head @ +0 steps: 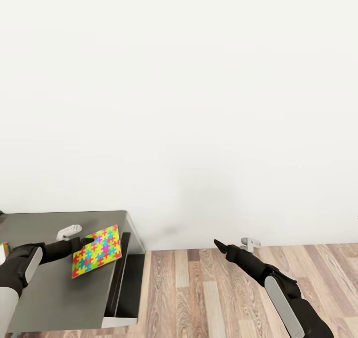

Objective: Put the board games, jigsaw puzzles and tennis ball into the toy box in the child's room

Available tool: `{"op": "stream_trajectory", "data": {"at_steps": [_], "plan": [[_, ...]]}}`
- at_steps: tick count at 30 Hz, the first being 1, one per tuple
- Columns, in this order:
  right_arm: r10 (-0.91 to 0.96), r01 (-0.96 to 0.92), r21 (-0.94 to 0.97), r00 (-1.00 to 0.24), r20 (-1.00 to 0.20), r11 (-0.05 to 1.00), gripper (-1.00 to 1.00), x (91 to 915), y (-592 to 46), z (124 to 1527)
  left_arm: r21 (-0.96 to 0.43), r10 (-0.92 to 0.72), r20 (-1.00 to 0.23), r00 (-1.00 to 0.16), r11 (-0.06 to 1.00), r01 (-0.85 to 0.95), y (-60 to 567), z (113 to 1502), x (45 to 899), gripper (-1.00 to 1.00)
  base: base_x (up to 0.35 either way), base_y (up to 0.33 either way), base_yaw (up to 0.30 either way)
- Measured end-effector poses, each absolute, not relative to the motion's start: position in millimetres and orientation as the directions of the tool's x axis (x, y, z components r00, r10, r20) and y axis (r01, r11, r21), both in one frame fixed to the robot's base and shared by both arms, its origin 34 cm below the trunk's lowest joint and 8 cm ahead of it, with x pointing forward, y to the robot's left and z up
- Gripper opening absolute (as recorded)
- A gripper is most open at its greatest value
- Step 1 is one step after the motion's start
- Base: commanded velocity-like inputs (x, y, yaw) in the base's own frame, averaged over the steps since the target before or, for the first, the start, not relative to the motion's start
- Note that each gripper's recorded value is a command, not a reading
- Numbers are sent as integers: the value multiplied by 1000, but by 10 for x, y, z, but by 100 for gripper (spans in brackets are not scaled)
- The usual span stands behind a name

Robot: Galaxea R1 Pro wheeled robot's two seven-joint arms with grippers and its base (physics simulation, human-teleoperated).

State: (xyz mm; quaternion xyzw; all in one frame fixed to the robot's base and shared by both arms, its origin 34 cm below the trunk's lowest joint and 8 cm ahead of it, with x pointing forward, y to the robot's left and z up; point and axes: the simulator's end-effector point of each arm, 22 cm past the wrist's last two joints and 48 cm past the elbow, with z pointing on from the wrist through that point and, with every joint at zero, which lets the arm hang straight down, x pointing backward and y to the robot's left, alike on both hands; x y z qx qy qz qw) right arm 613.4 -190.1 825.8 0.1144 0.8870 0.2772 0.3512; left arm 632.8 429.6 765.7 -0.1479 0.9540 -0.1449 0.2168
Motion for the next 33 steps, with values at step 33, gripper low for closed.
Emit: {"op": "stream_trajectory", "data": {"at_steps": [33], "plan": [[398,8,572,-727,-560,820,100,6134,-1900,8257,-342,-352,-375,-857,912,-225,4346,7683,6334,100,0,-41,0]]}}
